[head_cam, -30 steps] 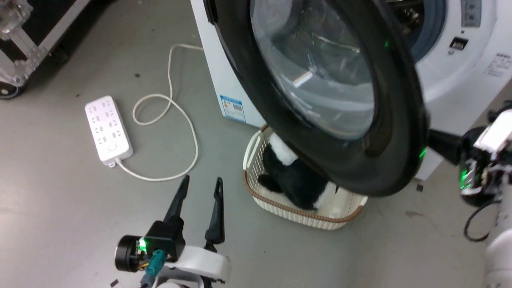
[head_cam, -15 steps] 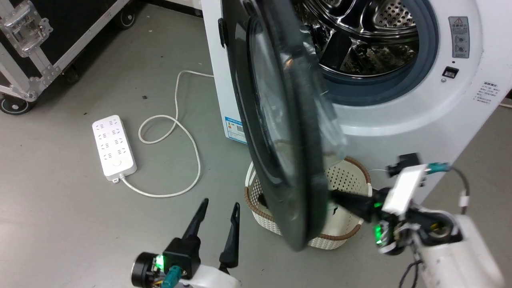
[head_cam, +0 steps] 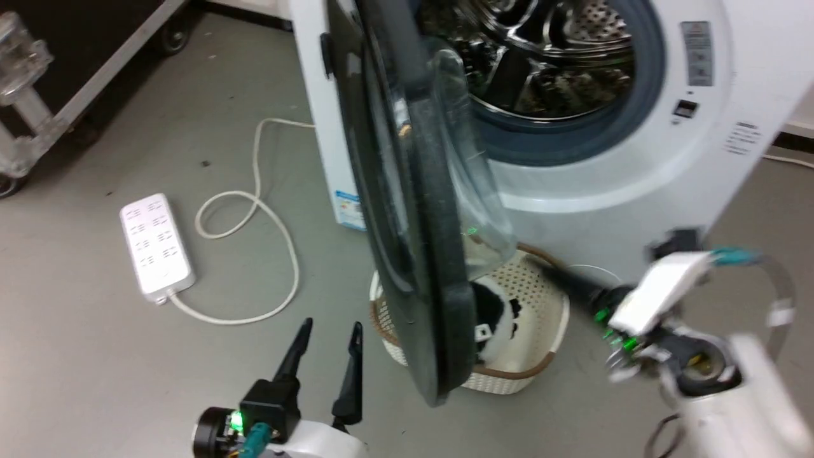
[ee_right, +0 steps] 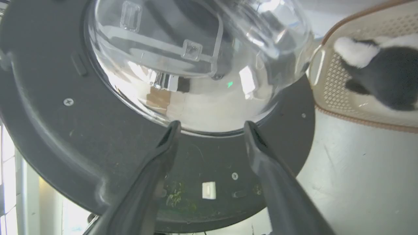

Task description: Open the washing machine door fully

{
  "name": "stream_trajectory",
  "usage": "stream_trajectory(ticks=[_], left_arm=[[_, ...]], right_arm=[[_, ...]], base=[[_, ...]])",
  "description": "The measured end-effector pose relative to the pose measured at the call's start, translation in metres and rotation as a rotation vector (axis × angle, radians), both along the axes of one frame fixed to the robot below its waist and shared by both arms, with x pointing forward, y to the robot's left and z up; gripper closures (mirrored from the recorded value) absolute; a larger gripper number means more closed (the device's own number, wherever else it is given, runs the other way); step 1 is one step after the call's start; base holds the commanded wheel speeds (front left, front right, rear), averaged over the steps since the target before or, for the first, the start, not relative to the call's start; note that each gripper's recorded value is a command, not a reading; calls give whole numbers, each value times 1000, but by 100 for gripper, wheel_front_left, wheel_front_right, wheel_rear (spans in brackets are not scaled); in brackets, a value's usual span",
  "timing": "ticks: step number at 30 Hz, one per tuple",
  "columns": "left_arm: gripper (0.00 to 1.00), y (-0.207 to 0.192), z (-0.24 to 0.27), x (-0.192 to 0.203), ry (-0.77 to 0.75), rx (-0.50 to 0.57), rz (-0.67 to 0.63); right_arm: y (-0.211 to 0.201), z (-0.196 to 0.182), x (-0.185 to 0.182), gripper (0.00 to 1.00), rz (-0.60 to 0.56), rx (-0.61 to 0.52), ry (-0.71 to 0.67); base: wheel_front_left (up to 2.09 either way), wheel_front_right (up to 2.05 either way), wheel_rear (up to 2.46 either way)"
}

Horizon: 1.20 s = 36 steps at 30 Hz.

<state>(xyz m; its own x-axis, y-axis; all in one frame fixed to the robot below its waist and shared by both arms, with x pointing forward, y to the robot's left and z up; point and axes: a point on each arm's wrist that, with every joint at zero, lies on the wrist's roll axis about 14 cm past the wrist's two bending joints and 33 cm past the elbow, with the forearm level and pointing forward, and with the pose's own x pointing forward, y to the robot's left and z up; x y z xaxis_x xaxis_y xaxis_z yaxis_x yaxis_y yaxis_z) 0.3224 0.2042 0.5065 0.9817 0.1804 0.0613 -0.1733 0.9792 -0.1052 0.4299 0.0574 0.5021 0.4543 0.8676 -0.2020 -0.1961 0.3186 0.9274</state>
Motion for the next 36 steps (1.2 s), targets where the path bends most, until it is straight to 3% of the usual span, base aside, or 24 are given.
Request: stream_trajectory(ticks=[3,6,11,16,20,26,36], left_arm=[[0,-1,4,5,-16,-3,-9],[0,-4,8,11,-30,-7,-26],[0,-7,20,18,-71,13,-61],[0,-6,32,25,-111,16,-72],[0,-7,37,29,-127,5,-83],[0,-22,21,30,-84,1,-154],[0,-23,9,28,-47,6,-167]], right_arm=[[-43,33,32,0,-187,-74,-226],[-92,69,48,0,-362,-218,-518],[-149,94,27,0,-496,-482,-920],[-202,103,-1,0,-633,-665,-1146],[-232,89,-27,0,-739,-765,-1152],[-242,36,-67,0,-832,-831,-979],[-237,8,-85,0,-831,-858,-886]], base=[[0,0,0],[0,0,0],[0,0,0],[0,0,0],[0,0,0],[0,0,0],[0,0,0]])
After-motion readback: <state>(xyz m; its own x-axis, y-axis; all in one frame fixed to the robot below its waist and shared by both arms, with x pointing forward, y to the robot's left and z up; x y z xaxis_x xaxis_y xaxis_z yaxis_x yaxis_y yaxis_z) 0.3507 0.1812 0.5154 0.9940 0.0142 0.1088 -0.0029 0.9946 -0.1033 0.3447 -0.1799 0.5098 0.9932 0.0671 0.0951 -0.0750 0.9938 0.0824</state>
